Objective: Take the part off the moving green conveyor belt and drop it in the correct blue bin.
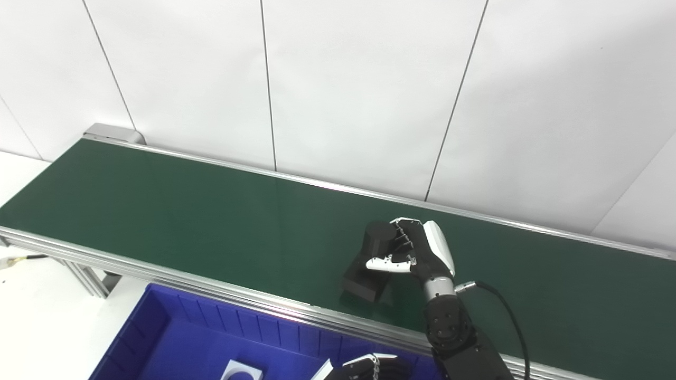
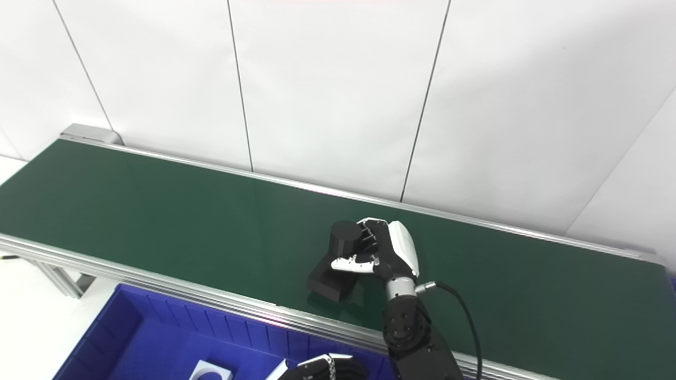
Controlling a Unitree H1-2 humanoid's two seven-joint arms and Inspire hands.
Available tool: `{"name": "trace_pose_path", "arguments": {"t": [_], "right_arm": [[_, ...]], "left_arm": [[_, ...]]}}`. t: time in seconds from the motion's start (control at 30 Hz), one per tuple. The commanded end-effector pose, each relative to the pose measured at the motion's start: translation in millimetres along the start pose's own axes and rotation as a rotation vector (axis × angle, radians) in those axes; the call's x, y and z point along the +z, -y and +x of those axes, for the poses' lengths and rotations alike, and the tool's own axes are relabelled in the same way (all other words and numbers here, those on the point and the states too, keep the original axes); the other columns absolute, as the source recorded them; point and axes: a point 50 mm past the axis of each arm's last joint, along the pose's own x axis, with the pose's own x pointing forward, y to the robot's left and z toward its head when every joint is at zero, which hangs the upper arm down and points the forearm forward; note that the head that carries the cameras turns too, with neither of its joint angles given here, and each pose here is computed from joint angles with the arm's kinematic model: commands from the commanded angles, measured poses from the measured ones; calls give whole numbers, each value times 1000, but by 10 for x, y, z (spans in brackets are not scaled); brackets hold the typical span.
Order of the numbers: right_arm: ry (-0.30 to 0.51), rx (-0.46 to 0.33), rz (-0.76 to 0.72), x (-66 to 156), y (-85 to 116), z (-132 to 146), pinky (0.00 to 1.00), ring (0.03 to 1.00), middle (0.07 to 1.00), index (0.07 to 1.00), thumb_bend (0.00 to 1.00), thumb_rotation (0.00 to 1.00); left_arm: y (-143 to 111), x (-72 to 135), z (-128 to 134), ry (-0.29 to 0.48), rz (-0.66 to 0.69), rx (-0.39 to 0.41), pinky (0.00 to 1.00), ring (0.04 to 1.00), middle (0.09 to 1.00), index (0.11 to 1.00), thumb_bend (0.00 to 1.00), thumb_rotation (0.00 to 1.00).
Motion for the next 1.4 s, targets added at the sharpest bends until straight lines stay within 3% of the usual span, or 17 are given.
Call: {"name": "trace_pose_path", "arguments": {"t": [0.0, 0.27, 0.53, 0.67, 1.07, 1.27, 1.37], "right_arm": [[124, -34, 39, 278, 60, 80, 456, 447, 510, 494, 517, 0], [130, -60, 76, 339, 129, 24, 471, 449, 505, 495, 518, 0], [217, -137, 118, 499, 396, -190, 468, 464, 506, 480, 519, 0], [261, -154, 139, 613, 578, -382, 469, 468, 498, 483, 519, 0], [328, -182, 200, 800, 854, -843, 423, 442, 494, 505, 518, 0], [367, -231, 205, 848, 1025, -1047, 413, 442, 493, 504, 519, 0], [377, -296, 245, 910, 1184, -1295, 407, 443, 497, 498, 519, 0]], "left_arm": [[9, 91, 16, 42, -7, 4, 722, 761, 775, 766, 993, 405], [-4, 80, 17, 40, -8, 6, 728, 764, 777, 767, 996, 409], [-50, 74, 27, 40, -1, 12, 731, 766, 778, 767, 1000, 423], [-95, 74, 21, 33, -2, 13, 743, 768, 777, 766, 1000, 418], [-212, 82, -53, 27, 5, 15, 766, 777, 780, 771, 1000, 422], [-263, 105, -75, 24, -1, 11, 783, 785, 785, 777, 1000, 415], [-313, 135, -88, 28, 1, 6, 786, 792, 791, 780, 1000, 412]]}}
